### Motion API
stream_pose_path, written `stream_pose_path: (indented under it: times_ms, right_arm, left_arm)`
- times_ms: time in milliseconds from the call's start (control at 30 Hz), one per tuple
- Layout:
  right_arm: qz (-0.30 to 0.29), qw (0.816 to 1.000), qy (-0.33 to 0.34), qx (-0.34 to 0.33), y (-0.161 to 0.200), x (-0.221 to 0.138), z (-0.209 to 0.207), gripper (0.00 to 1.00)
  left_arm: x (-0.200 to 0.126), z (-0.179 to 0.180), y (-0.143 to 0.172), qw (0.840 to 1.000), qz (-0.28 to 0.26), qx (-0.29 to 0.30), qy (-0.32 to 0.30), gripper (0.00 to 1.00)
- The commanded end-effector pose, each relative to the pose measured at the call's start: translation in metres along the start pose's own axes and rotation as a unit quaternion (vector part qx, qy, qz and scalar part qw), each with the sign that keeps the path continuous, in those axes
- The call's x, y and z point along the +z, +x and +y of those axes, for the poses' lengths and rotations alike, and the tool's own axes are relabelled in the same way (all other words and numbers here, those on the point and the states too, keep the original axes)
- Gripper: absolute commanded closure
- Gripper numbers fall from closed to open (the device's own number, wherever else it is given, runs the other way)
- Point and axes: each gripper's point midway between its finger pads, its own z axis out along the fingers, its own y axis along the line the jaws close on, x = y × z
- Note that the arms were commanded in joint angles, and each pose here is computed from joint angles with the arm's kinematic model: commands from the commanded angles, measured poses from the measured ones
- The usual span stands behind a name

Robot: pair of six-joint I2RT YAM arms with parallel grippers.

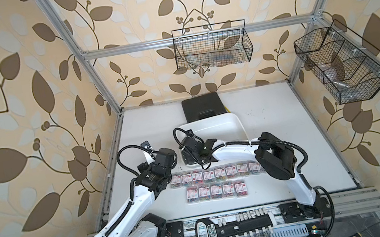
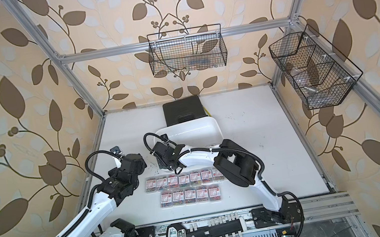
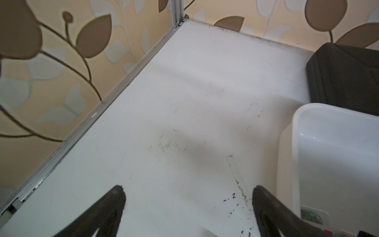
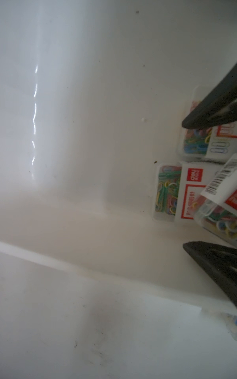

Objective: Take the paper clips out of the storage box
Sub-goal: Adjust the boxed paper clips in the storage box.

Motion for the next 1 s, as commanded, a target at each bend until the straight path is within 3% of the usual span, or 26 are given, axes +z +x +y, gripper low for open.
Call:
stream_pose_path:
  times_ms: [0,300,967]
  right_arm:
    - [0.027,1.000,0.010,-0.003,0.017,0.003,-0.016,0.16]
    - [0.027,0.999,-0.010,0.018,0.014,0.004,-0.016,0.34]
    - [-0.027,0.998,-0.042,0.044,-0.034,-0.020,-0.011,0.49]
  left_arm:
    - [-0.001,0.007,-0.005,1.000,-0.016,-0.008,-0.020,0.01]
    - [-0.001,0.009,-0.005,1.000,-0.017,-0.008,-0.024,0.01]
    - [-0.001,0.010,-0.006,0.999,-0.019,-0.009,-0.029,0.01]
